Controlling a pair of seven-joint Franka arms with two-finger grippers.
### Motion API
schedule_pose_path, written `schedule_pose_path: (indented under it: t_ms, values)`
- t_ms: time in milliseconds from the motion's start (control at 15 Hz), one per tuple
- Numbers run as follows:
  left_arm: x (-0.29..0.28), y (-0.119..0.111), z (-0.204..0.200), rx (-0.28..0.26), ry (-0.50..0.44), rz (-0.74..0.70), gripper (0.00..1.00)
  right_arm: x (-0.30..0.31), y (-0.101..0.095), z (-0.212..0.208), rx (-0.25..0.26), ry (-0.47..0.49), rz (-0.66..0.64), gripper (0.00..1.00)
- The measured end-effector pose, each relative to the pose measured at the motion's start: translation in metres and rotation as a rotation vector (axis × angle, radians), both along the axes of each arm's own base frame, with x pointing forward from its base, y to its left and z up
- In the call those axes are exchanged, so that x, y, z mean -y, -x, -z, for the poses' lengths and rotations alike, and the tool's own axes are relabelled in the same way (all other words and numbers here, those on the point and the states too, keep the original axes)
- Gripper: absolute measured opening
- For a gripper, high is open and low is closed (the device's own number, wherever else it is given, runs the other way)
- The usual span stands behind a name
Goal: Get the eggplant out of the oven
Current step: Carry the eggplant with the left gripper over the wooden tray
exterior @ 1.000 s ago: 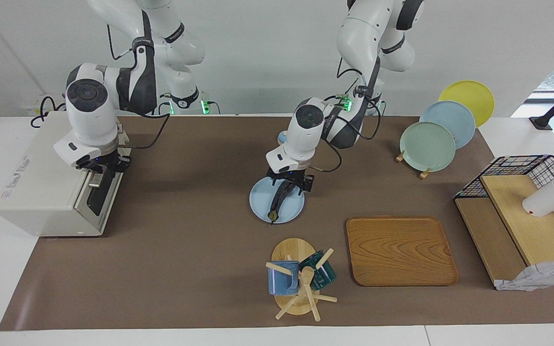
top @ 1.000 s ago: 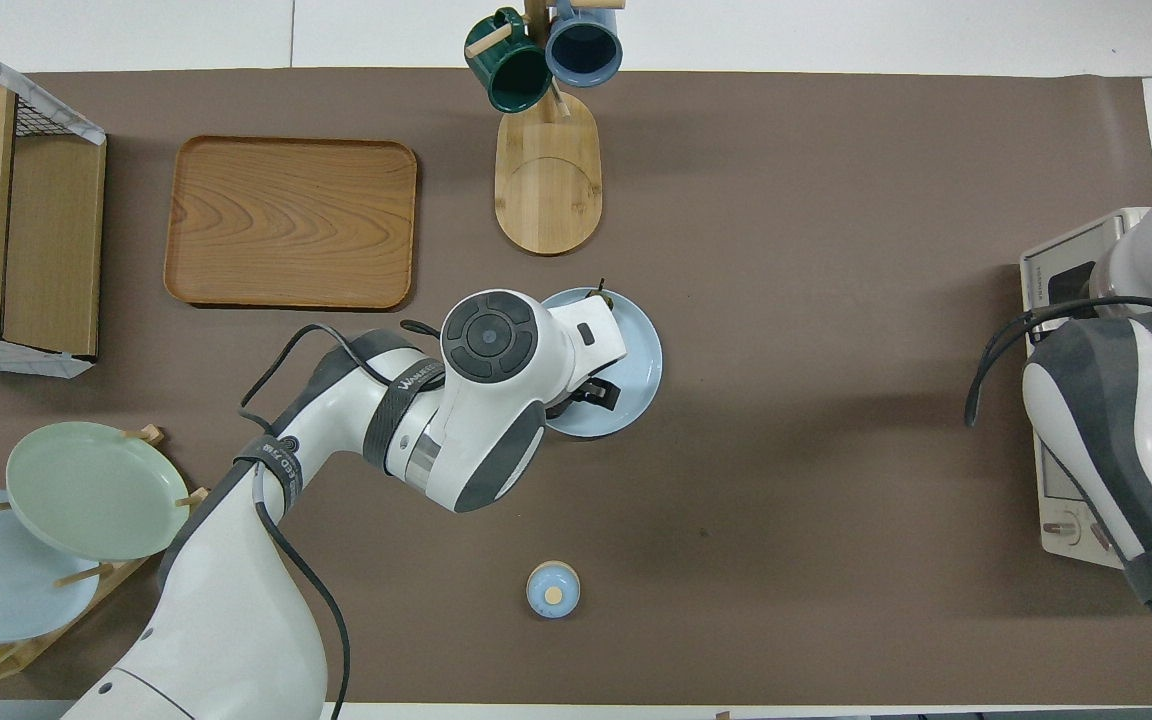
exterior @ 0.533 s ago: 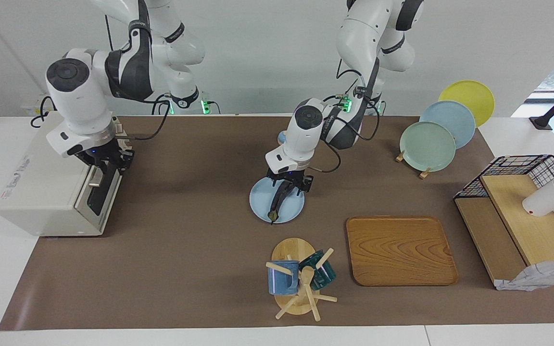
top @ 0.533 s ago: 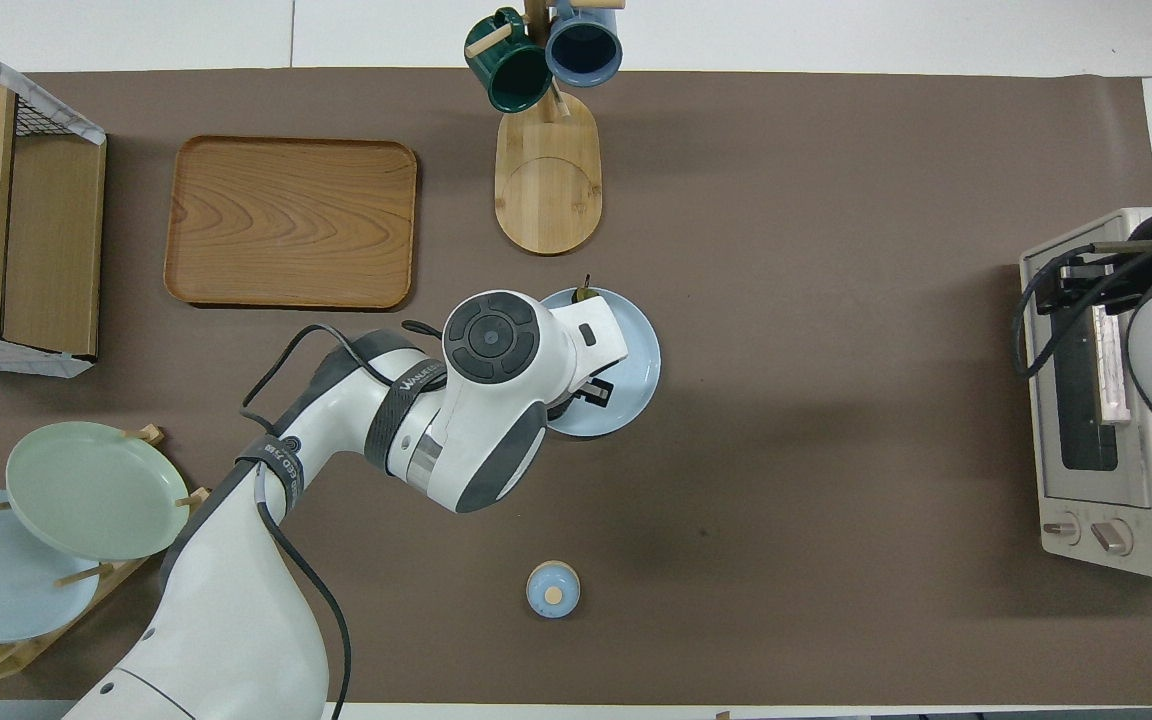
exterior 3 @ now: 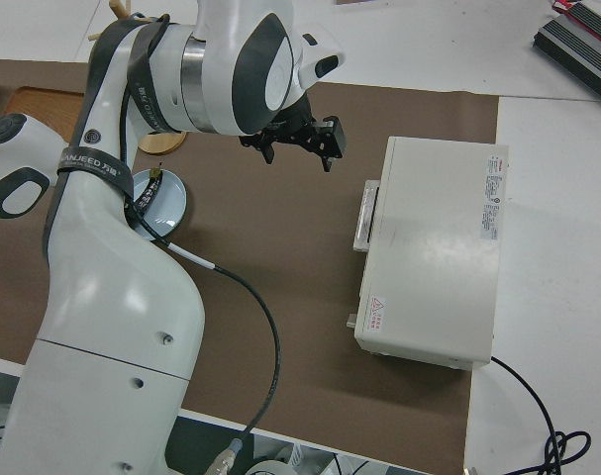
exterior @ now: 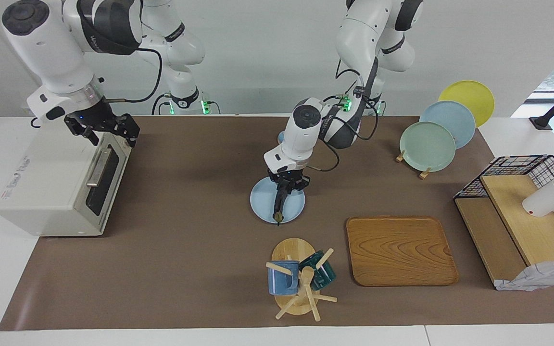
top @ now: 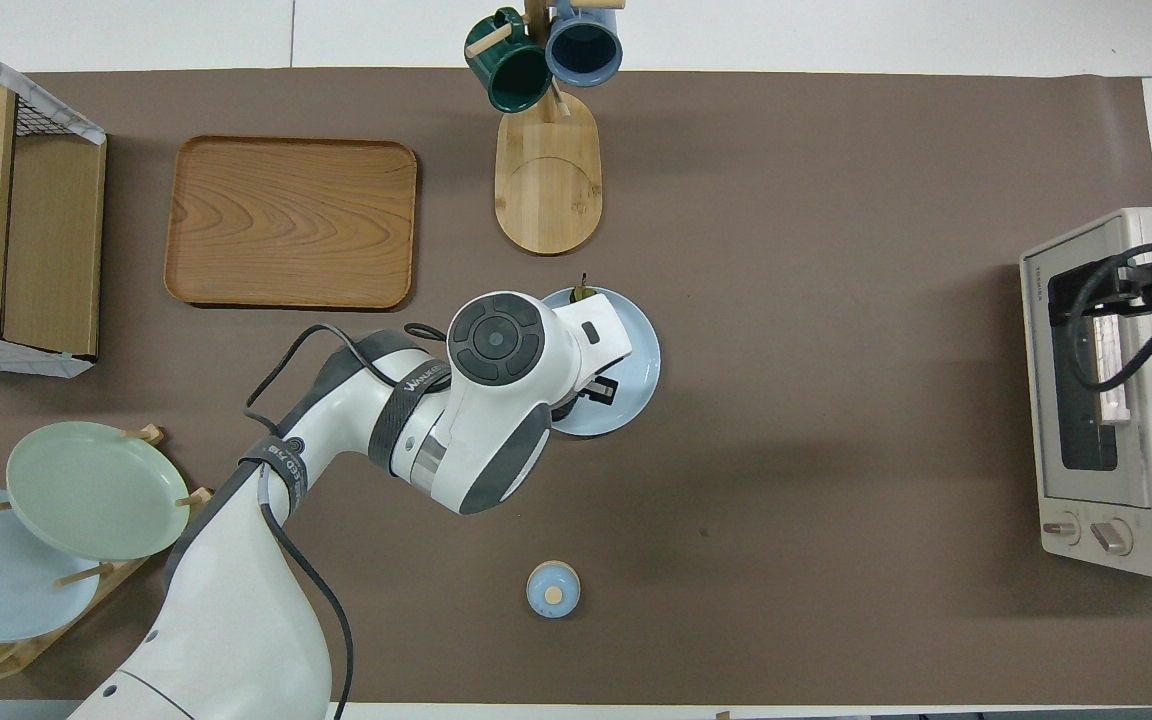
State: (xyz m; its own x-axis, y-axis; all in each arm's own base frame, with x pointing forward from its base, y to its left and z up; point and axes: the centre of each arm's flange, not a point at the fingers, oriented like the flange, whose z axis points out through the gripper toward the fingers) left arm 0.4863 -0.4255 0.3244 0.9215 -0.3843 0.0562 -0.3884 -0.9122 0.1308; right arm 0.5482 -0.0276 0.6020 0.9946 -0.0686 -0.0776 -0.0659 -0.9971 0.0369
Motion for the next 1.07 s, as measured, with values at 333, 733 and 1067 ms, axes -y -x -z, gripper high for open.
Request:
schedule_pose_path:
  t_ms: [333, 733, 1067]
  values:
    - [-0.025, -0.028, -0.046, -0.003, 0.029, -0.081, 0.41, 0.021, 0.016, -0.017, 0.013, -0.004, 0.015, 1.00]
    - [-0.138, -0.104, -0.120, -0.031, 0.024, -0.256, 0.41, 0.036, 0.020, -0.022, 0.038, 0.003, 0.009, 1.00]
    - [-0.276, -0.159, -0.113, -0.039, 0.015, -0.367, 0.41, 0.048, 0.024, -0.022, 0.023, 0.000, 0.031, 1.00]
